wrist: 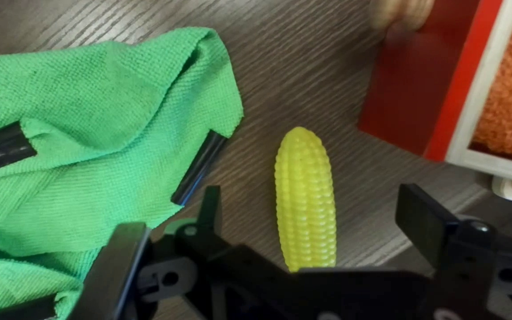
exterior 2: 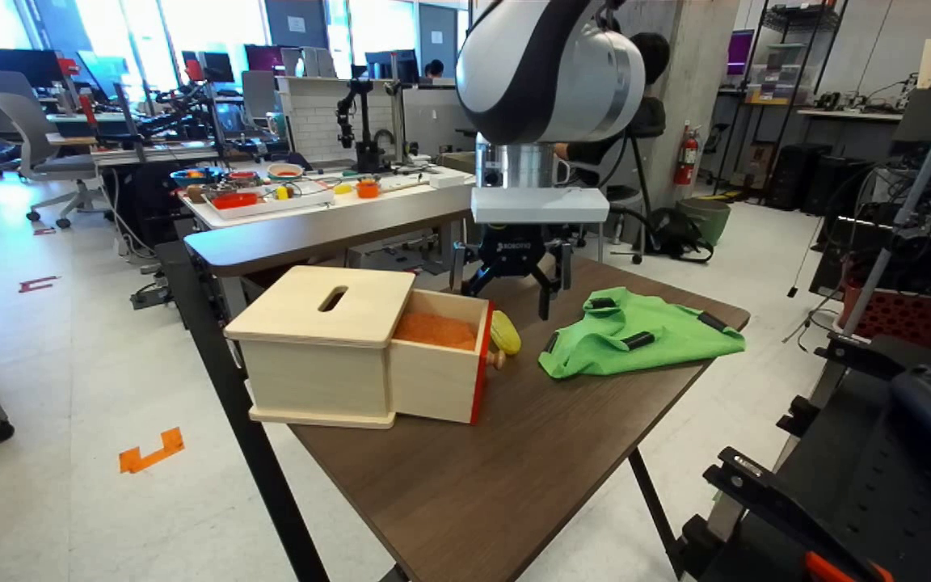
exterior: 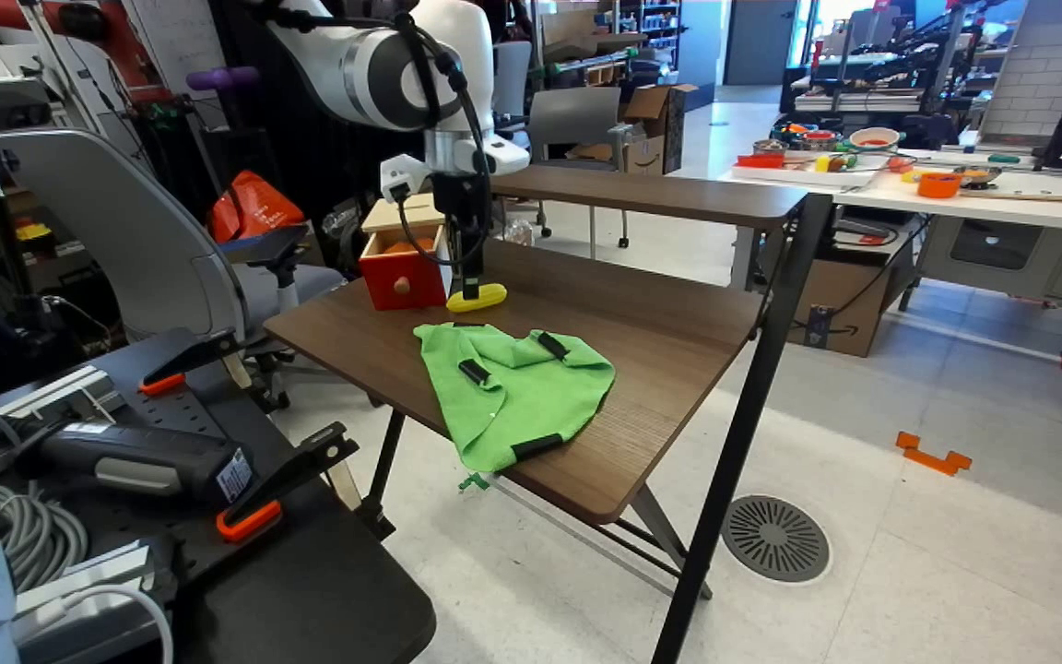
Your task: Move the yellow object to the right
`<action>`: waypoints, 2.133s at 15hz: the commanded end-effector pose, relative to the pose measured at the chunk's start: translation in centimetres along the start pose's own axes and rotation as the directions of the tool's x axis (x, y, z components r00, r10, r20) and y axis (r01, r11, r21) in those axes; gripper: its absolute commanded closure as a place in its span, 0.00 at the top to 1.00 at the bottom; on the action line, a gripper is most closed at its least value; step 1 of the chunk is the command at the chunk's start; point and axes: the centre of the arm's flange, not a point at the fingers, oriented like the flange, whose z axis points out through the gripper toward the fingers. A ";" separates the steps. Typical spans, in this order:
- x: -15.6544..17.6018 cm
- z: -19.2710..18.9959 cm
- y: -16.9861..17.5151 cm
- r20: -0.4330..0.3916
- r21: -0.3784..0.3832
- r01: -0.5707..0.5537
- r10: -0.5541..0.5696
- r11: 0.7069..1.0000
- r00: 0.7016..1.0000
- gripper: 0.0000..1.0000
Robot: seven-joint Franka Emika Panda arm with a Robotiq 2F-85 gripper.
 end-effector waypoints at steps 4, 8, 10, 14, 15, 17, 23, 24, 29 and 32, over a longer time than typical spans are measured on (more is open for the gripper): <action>1.7 1.9 -0.8 -0.002 0.002 -0.021 0.021 1.000 1.000 0.65; 2.1 1.8 -0.4 -0.009 0.006 -0.031 0.031 1.000 0.999 0.35; 2.0 0.6 -0.2 -0.004 0.019 -0.034 0.034 0.999 0.999 0.20; 2.7 -2.8 0.6 -0.039 0.051 -0.057 0.060 0.997 0.997 0.06; 3.0 -4.1 1.3 -0.060 0.059 -0.068 0.072 0.996 0.996 0.04; 4.2 -6.6 2.8 -0.102 0.071 -0.099 0.106 0.993 0.989 0.06; 9.9 -9.0 10.2 -0.151 0.085 -0.230 0.241 0.970 0.959 0.05; 10.7 -8.6 11.4 -0.145 0.083 -0.248 0.258 0.965 0.955 0.05; 14.1 -3.9 16.6 -0.105 0.067 -0.327 0.333 0.942 0.937 0.05; 15.8 -1.3 17.9 -0.087 0.065 -0.350 0.355 0.934 0.931 0.05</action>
